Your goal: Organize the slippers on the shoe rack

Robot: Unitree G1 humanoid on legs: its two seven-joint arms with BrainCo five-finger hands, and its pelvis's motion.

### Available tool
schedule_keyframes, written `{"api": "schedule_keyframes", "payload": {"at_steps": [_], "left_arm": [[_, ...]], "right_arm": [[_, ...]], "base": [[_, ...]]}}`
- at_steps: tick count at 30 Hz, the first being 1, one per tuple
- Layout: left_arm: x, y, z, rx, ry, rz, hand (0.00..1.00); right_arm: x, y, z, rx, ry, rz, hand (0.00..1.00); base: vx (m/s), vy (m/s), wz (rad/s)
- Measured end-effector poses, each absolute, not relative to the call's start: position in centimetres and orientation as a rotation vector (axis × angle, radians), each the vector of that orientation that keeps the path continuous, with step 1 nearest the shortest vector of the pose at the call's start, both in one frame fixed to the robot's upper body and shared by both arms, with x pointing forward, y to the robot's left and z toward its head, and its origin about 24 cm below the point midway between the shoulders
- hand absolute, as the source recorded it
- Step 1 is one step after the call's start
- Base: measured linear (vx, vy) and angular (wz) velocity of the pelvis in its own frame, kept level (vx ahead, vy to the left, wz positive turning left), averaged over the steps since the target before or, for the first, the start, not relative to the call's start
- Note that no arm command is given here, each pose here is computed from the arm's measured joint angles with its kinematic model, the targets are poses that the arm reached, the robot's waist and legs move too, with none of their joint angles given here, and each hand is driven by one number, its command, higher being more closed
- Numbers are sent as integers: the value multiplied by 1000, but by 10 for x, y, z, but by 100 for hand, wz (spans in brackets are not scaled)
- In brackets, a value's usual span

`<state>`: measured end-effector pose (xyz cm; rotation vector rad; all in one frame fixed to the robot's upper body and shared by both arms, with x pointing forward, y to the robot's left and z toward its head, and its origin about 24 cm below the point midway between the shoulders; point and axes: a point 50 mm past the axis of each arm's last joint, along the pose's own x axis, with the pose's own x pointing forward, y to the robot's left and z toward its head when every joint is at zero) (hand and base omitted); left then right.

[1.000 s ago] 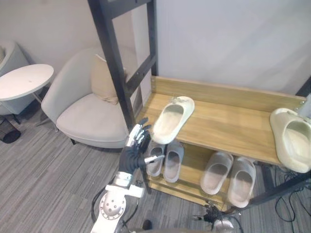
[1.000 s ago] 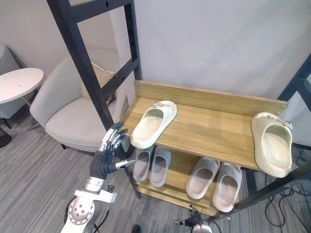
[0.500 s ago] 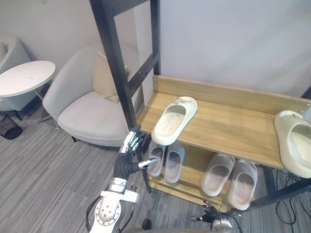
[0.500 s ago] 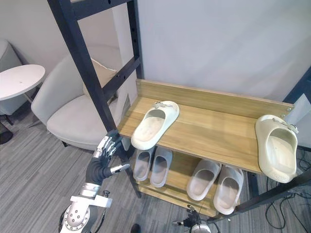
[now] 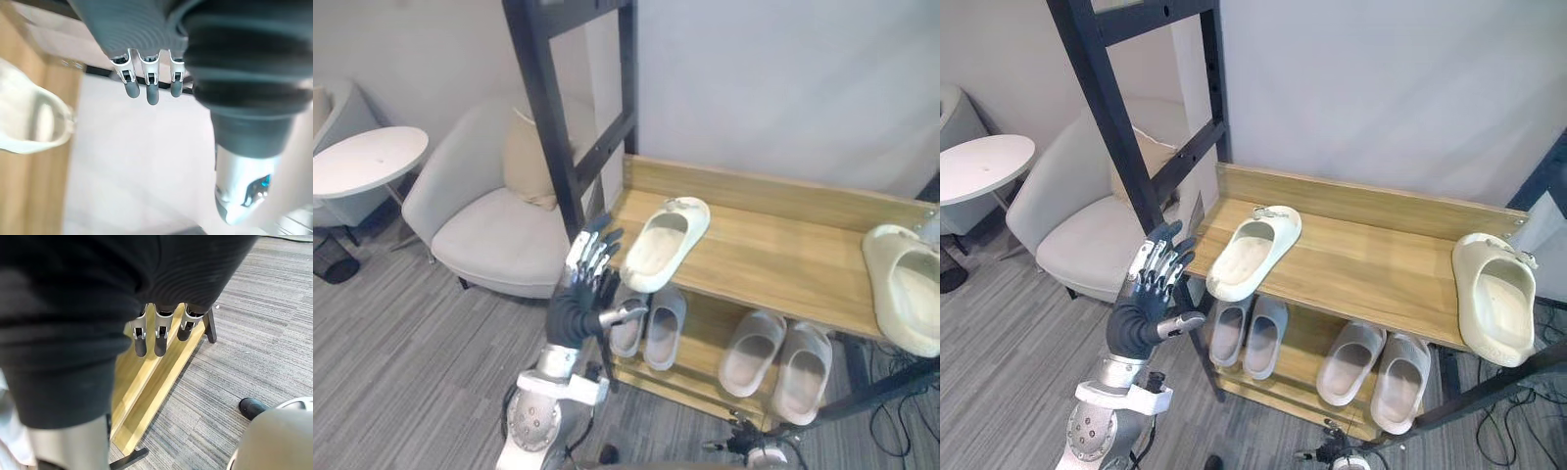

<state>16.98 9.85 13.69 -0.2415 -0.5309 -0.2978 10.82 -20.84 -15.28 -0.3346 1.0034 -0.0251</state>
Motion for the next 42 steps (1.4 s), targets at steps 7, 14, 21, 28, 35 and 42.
{"api": "schedule_keyframes", "payload": {"at_steps": [7,14,21,28,35,42], "left_arm": [[172,83,158,-282,-636,-370,0],[174,67,175,-311,-718,-437,0],[178,57,187,-295,-785,-477,0],[200,52,167,-147,-712,-446,0],[245,78,139,79,-586,-321,0],[270,103,139,207,-553,-235,0]], "right_arm": [[106,-207,-154,-338,1009,-16,0],[106,-206,-154,-344,1010,-4,0],[106,-203,-154,-351,1009,12,0],[107,-203,-154,-349,1008,12,0],[112,-201,-151,-336,990,30,0],[111,-201,-152,-317,1000,31,0]], "base": [[-21,5,-4],[0,0,-1],[-7,0,-8],[-24,-6,-8],[-27,-15,-5],[21,-33,-5]]}}
